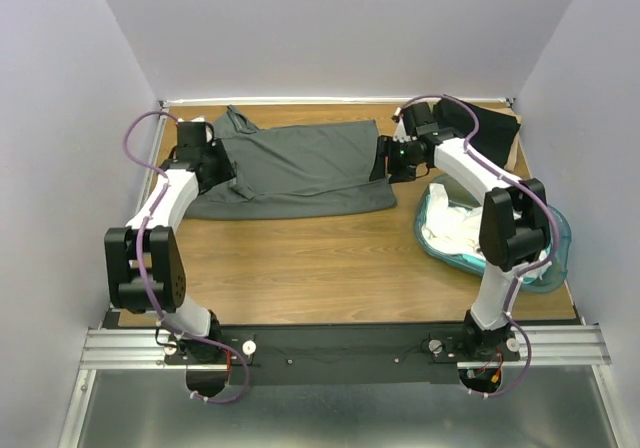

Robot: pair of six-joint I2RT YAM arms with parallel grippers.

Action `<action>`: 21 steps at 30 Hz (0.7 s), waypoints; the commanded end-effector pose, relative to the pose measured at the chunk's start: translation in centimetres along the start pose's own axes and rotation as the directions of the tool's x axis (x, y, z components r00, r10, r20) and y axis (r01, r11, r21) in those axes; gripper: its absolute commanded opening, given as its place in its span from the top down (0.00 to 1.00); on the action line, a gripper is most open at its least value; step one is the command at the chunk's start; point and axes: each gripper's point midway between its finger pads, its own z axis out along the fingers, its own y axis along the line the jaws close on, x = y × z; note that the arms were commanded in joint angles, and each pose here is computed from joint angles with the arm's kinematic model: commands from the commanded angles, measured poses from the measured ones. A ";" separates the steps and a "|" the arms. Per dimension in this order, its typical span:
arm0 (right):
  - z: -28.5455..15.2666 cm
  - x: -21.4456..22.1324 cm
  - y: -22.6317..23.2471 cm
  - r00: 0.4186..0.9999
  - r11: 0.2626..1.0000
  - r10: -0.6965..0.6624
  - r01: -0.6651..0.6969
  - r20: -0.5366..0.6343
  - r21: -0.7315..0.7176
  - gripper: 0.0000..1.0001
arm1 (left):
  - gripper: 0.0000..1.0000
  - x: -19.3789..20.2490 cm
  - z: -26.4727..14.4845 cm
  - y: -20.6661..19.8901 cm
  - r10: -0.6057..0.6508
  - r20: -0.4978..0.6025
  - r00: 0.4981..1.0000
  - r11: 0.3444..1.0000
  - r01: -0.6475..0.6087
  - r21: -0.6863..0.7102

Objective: Fold and stack the t-shirts
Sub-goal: Fold the tshirt

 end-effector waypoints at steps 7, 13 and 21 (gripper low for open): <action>2.3 1.1 1.3 0.998 0.997 -0.019 0.014 -0.059 -0.072 0.33 | 0.45 5.2 4.9 -4.0 -0.009 -0.170 0.985 0.990 0.033 0.136; 2.3 1.3 1.3 0.998 0.997 -0.012 0.007 -0.064 -0.078 0.33 | 0.45 5.7 6.1 -4.4 0.003 -0.179 0.984 0.994 0.016 0.104; 2.4 1.7 1.1 0.997 0.997 -0.006 0.000 -0.071 -0.073 0.32 | 0.45 6.0 7.6 -6.3 0.043 -0.168 0.985 0.992 -0.022 0.126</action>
